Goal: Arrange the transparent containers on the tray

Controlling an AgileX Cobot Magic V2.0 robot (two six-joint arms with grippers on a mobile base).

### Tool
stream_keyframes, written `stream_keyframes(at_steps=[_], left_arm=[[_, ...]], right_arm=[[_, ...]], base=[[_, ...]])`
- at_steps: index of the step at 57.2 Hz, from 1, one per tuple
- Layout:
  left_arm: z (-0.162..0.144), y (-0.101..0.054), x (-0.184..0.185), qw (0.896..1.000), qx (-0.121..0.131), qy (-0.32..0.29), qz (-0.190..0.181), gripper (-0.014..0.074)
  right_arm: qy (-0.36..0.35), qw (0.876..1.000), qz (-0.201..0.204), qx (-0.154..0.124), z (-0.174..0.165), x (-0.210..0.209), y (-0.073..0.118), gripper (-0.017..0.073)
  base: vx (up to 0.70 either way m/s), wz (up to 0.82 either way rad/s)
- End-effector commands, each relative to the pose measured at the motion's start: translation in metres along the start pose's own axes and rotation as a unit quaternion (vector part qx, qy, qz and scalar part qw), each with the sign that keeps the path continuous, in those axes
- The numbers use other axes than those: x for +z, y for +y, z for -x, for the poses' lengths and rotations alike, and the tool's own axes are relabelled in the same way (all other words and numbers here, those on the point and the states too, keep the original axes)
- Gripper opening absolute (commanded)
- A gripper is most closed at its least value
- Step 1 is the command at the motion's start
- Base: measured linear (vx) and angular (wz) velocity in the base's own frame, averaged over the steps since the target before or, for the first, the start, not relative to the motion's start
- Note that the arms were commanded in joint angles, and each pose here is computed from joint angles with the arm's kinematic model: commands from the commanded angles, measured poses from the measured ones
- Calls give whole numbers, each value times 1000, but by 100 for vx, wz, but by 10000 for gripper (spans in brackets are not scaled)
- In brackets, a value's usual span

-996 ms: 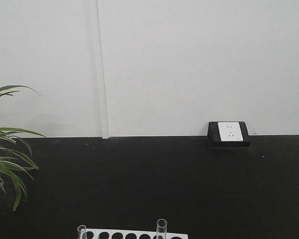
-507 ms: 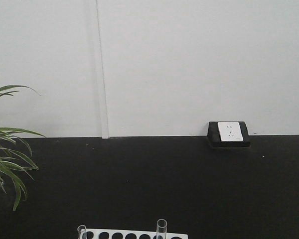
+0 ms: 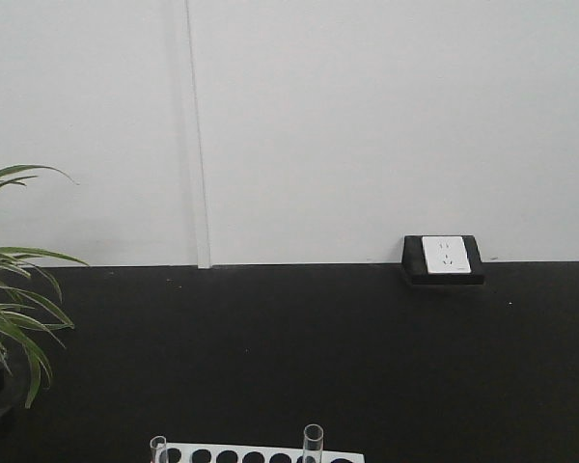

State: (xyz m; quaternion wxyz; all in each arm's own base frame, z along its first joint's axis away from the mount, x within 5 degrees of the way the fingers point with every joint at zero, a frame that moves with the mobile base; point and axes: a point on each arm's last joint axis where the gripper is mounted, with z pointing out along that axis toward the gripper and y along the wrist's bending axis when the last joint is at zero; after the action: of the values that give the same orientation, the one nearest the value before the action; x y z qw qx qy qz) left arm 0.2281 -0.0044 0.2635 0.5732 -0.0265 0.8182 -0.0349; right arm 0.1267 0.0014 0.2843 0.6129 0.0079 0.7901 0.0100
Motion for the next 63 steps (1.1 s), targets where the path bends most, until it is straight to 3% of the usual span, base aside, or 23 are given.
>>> stream_keyframes(at_steps=[1, 8, 18, 33, 48, 54, 63], left_arm=[[20, -12, 2, 997, 20, -72, -34, 417], [13, -32, 6, 994, 52, -58, -76, 417], [-14, -55, 3, 990, 47, -26, -131, 417], [-62, -67, -11, 983, 28, 5, -184, 417], [-78, -83, -14, 966, 66, -20, -250, 419], [-77, -87, -8, 961, 50, -50, -267, 419], [-82, -86, 3, 967, 12, -52, -247, 419]], right_arm=[[-52, 999, 5, -1, 18, -1, 1, 378], [-52, 999, 5, -1, 18, -1, 1, 378], [-52, 999, 5, -1, 18, -1, 1, 378], [-50, 999, 5, -1, 18, -1, 1, 378], [-43, 999, 4, -1, 16, -1, 1, 378], [-35, 999, 3, -1, 15, -1, 1, 378], [-35, 999, 3, -1, 15, -1, 1, 378]], base=[[0, 0], [0, 0], [0, 0], [0, 0], [0, 0], [0, 0], [0, 0]])
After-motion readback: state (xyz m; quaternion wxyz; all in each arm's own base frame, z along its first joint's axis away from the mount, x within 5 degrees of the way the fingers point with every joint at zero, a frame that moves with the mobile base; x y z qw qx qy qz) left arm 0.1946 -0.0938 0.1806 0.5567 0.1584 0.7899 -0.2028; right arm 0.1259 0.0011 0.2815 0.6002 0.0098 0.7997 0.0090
